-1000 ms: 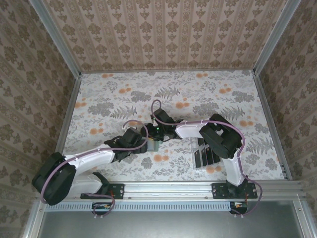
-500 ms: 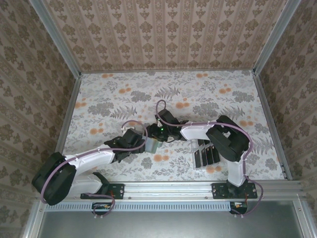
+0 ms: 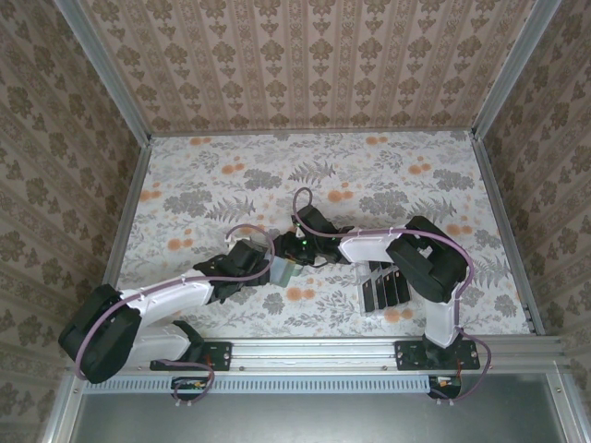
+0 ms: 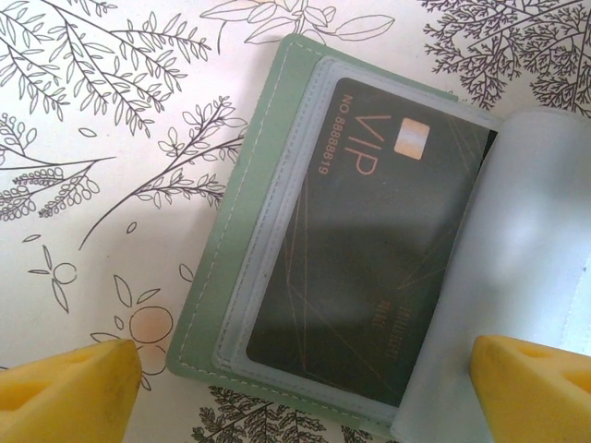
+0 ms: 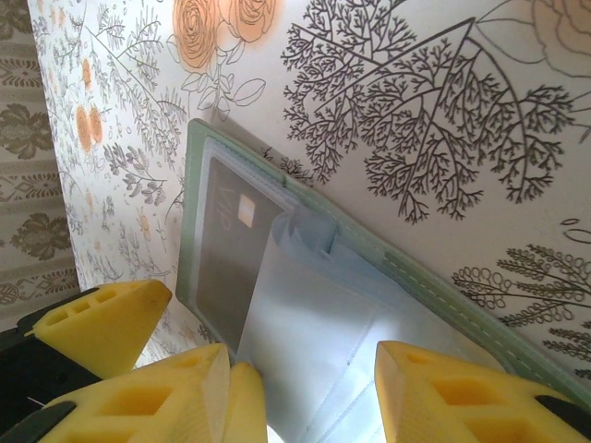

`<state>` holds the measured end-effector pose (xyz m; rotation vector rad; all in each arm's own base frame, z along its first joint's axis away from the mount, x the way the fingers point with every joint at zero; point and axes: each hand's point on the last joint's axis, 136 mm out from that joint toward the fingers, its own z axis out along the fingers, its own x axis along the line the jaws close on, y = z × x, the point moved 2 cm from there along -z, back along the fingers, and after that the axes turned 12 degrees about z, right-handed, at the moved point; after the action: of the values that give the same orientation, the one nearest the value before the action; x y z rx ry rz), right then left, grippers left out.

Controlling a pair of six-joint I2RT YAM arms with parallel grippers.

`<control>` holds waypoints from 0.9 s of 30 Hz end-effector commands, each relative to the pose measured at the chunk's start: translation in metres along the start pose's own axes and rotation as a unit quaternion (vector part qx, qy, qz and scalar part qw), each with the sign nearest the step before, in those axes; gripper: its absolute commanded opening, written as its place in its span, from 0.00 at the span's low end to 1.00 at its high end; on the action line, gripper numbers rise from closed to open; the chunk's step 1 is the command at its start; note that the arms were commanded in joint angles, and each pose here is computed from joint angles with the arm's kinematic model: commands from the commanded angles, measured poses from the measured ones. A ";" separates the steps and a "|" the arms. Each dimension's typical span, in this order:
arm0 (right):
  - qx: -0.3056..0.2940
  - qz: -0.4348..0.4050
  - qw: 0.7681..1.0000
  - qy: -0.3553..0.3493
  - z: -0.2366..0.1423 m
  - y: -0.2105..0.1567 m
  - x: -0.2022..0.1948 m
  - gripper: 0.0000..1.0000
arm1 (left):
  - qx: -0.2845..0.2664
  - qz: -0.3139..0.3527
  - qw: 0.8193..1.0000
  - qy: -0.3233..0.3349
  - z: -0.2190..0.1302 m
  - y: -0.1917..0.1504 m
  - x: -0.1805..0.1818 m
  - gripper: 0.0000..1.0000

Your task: Put the credit cards into the card holder

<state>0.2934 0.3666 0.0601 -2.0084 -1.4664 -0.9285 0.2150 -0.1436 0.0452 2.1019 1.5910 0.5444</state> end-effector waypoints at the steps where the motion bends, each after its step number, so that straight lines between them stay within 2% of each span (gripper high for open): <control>1: -0.007 -0.001 1.000 0.015 0.001 -0.001 0.013 0.47 | 0.006 -0.007 1.000 0.017 0.000 -0.007 0.008 0.94; 27: 0.001 0.013 1.000 0.006 0.008 -0.012 -0.007 0.47 | 0.006 -0.006 1.000 0.018 0.000 -0.007 0.009 0.93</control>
<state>0.2836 0.3716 0.0542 -2.0009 -1.4429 -0.9174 0.2140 -0.1422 0.0437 2.1056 1.5936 0.5471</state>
